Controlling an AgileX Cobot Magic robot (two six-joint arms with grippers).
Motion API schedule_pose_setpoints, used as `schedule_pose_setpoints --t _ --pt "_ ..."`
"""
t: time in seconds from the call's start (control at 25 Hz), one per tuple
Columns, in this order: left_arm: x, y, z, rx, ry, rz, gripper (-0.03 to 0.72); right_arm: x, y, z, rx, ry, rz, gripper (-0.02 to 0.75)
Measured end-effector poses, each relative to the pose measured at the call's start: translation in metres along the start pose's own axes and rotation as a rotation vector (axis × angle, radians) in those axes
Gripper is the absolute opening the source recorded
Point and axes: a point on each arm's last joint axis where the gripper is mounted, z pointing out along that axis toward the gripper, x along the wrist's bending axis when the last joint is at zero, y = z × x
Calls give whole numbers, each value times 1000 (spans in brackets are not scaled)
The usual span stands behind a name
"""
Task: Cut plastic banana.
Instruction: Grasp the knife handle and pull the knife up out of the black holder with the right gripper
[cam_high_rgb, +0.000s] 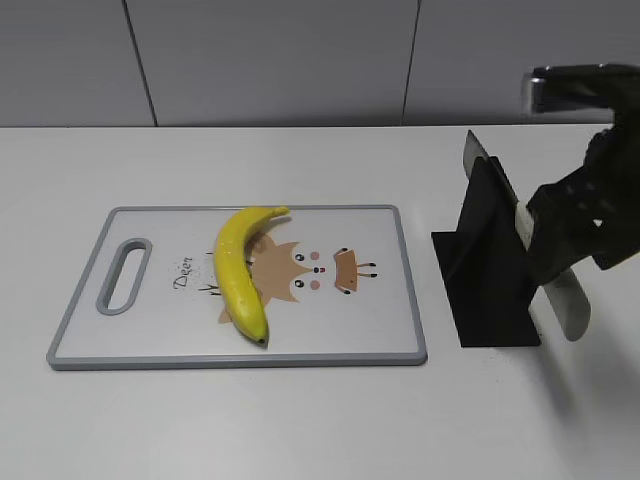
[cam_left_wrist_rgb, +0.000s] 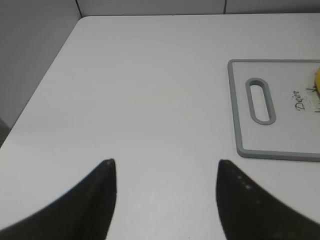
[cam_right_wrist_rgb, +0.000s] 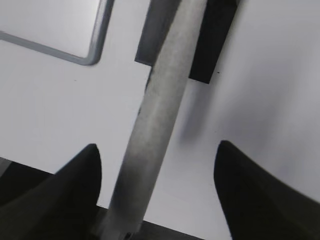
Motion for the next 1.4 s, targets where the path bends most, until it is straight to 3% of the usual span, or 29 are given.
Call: schedule_pose_setpoints --t 0.24,0.44,0.56,0.68,1.0,1.4 --pt "0 0 0 0 0 0 596 -5 9 38 114 -16 26 545" --pt "0 0 0 0 0 0 593 -7 12 47 122 -18 36 507" --pt "0 0 0 0 0 0 590 -6 12 47 121 -11 43 393" --pt "0 0 0 0 0 0 589 -4 12 47 121 3 72 221" --pt "0 0 0 0 -1 -1 588 0 9 23 43 19 85 209" --pt "0 0 0 0 -1 -1 574 8 -5 -33 -176 48 36 183"
